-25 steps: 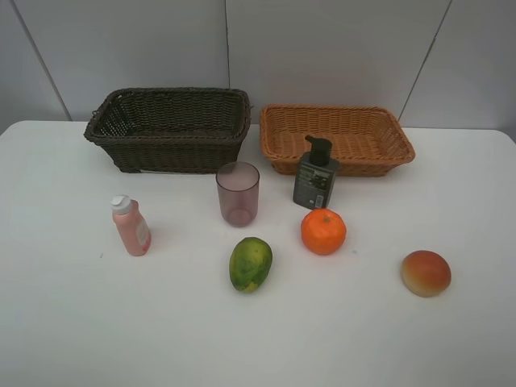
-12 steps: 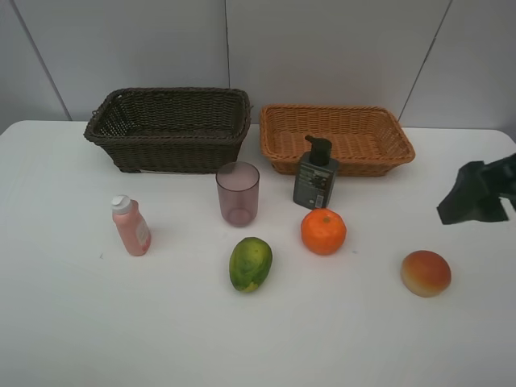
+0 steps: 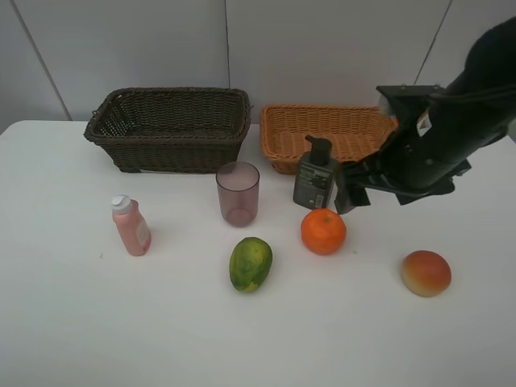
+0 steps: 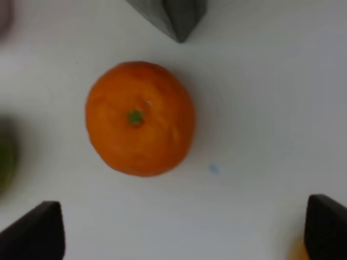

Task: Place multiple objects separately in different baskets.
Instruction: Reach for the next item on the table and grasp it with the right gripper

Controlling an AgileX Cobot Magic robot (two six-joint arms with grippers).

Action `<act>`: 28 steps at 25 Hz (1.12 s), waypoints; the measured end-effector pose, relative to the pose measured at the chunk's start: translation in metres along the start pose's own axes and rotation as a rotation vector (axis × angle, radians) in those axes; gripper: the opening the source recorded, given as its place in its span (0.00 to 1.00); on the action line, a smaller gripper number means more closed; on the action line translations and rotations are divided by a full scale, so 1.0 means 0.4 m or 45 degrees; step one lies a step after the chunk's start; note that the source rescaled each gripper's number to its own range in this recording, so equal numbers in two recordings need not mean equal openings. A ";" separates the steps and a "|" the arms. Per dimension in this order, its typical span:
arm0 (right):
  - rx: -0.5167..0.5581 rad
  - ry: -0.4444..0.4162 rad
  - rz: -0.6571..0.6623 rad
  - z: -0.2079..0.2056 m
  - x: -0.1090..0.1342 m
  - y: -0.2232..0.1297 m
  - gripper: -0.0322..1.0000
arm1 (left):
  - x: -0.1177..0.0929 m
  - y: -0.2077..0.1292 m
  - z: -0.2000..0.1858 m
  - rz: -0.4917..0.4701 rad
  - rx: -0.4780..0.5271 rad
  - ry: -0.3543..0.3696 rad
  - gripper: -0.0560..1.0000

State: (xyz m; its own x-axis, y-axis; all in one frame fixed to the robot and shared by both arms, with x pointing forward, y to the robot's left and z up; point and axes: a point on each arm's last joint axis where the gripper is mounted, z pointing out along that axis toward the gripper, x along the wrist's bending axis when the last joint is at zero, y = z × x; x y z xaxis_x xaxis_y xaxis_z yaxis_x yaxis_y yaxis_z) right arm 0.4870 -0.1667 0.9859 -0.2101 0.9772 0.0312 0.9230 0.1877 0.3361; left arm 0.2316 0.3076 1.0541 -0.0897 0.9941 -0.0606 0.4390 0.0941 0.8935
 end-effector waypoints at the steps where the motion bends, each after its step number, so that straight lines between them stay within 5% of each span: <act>1: 0.006 0.002 0.016 0.018 0.013 0.003 0.92 | 0.000 0.000 0.000 0.000 0.000 0.000 1.00; 18: -0.247 -0.102 0.129 0.112 0.081 0.040 0.92 | 0.000 0.000 0.000 0.000 0.000 0.000 1.00; 28: -0.189 -0.105 0.190 0.193 0.084 0.015 0.92 | 0.000 0.000 0.000 0.000 0.000 0.000 1.00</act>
State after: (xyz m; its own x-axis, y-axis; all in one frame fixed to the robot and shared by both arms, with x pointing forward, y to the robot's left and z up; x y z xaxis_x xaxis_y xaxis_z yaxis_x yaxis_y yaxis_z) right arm 0.5102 -0.1253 0.9162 -0.0417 0.9990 0.0157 0.8831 0.0295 0.4684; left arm 0.2316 0.3076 1.0541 -0.0897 0.9941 -0.0606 0.4390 0.0941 0.8935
